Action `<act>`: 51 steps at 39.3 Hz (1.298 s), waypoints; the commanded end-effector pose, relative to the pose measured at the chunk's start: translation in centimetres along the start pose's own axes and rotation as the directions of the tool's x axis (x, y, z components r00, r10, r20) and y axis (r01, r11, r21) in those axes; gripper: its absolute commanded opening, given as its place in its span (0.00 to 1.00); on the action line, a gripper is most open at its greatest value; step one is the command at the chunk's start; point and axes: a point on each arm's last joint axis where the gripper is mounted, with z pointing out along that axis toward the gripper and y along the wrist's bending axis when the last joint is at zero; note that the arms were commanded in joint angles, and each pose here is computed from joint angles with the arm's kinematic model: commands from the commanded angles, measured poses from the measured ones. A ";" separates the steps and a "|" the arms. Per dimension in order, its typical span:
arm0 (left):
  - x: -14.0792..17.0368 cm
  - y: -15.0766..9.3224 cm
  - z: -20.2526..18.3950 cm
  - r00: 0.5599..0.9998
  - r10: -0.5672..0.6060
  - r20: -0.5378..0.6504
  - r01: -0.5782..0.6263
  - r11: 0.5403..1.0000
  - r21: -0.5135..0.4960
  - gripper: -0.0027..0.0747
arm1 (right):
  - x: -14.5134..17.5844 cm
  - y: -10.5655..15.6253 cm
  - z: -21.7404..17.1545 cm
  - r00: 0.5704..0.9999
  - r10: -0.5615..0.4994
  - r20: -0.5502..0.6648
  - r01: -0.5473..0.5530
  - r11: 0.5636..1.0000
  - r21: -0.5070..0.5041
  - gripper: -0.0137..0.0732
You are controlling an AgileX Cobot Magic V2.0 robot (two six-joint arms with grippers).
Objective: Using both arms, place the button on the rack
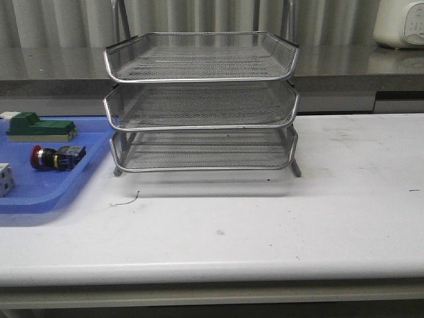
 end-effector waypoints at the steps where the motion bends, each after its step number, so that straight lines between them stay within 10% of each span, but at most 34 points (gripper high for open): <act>1: -1.7 0.1 0.0 0.995 0.002 0.099 -0.001 1.000 -0.004 0.95 | -1.8 -0.1 -0.2 0.994 0.000 0.106 -0.001 1.000 0.011 0.85; 26: -1.7 0.1 0.0 0.995 0.000 0.099 0.000 1.000 -0.003 0.71 | -1.7 0.3 3.0 0.987 0.151 -0.056 -0.153 0.988 -0.030 0.84; 51: -1.7 0.1 0.0 0.995 0.000 0.099 0.000 1.000 -0.003 0.71 | -0.5 3.6 17.5 0.778 0.458 -0.430 -0.524 0.851 -0.042 0.83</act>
